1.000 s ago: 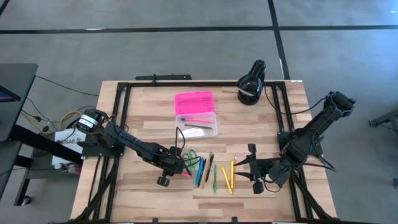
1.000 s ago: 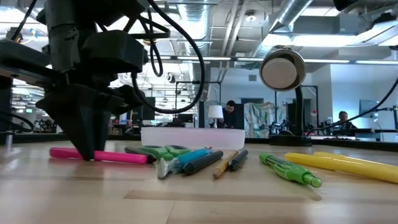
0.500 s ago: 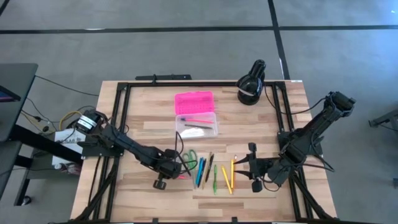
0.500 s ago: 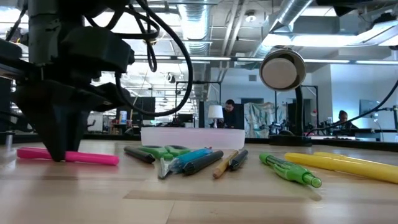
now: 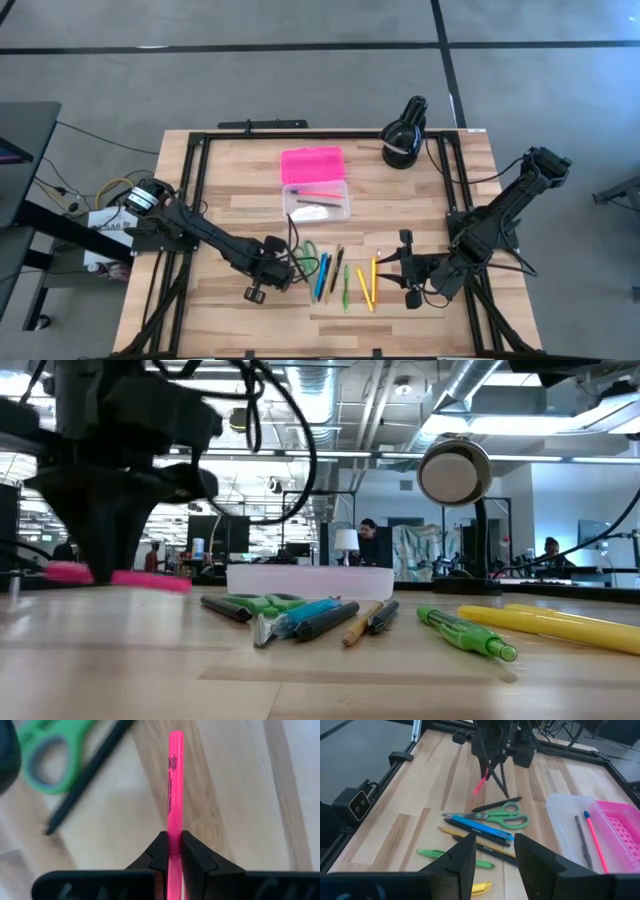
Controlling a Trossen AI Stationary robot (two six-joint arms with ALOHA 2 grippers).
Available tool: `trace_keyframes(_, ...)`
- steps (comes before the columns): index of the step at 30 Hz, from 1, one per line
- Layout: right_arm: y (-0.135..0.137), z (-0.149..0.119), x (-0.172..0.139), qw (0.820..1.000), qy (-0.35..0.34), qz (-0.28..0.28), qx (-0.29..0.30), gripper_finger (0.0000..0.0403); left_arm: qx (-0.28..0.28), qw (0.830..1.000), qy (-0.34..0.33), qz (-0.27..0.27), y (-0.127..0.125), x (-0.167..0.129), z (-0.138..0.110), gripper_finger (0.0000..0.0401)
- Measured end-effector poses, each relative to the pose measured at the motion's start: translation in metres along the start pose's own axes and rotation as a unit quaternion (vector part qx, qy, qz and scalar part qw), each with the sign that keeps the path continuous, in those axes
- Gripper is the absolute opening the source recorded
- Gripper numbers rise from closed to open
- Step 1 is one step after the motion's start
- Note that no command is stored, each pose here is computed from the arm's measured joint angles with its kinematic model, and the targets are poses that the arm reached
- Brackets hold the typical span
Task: Pick & place school supplies into a supply box
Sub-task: Put the pink pen into the supply box
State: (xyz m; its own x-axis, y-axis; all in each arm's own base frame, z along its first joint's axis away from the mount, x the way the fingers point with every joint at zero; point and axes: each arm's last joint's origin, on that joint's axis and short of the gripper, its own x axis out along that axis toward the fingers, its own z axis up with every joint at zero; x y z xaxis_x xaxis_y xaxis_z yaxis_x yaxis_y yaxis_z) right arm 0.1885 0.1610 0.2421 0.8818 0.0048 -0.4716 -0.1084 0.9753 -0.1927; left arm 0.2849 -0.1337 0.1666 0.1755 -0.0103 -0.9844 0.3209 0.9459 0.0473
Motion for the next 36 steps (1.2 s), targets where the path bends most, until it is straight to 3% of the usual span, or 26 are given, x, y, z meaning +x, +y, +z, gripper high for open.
trace_keyframes(5,0.0,-0.001,0.0,1.0,0.002,0.0,-0.002,0.0127,0.025,0.997,0.001,0.071,0.004,-0.013,0.006,0.002)
trace_keyframes(10,0.0,-0.001,0.0,1.0,0.002,-0.001,-0.001,0.0127,0.037,0.98,-0.014,0.195,0.016,-0.03,0.018,0.002)
trace_keyframes(14,0.0,0.0,0.0,1.0,0.002,0.0,-0.001,0.0127,-0.003,0.964,-0.034,0.262,0.04,-0.044,0.029,0.0023)
trace_keyframes(19,0.0,0.0,0.0,1.0,0.001,0.0,-0.001,0.0127,-0.116,0.947,-0.073,0.29,0.089,-0.049,0.036,0.0023)
trace_keyframes(23,0.003,-0.002,0.004,1.0,0.004,-0.001,-0.003,0.0127,-0.17,0.936,-0.104,0.292,0.128,-0.048,0.038,0.0023)
trace_keyframes(28,0.009,-0.009,0.014,1.0,0.023,-0.004,-0.018,0.0127,-0.208,0.937,-0.141,0.244,0.167,-0.049,0.035,0.0023)
trace_keyframes(36,0.014,-0.014,0.022,0.999,0.032,-0.008,-0.026,0.0127,-0.243,0.938,-0.172,0.181,0.203,-0.048,0.024,0.0023)
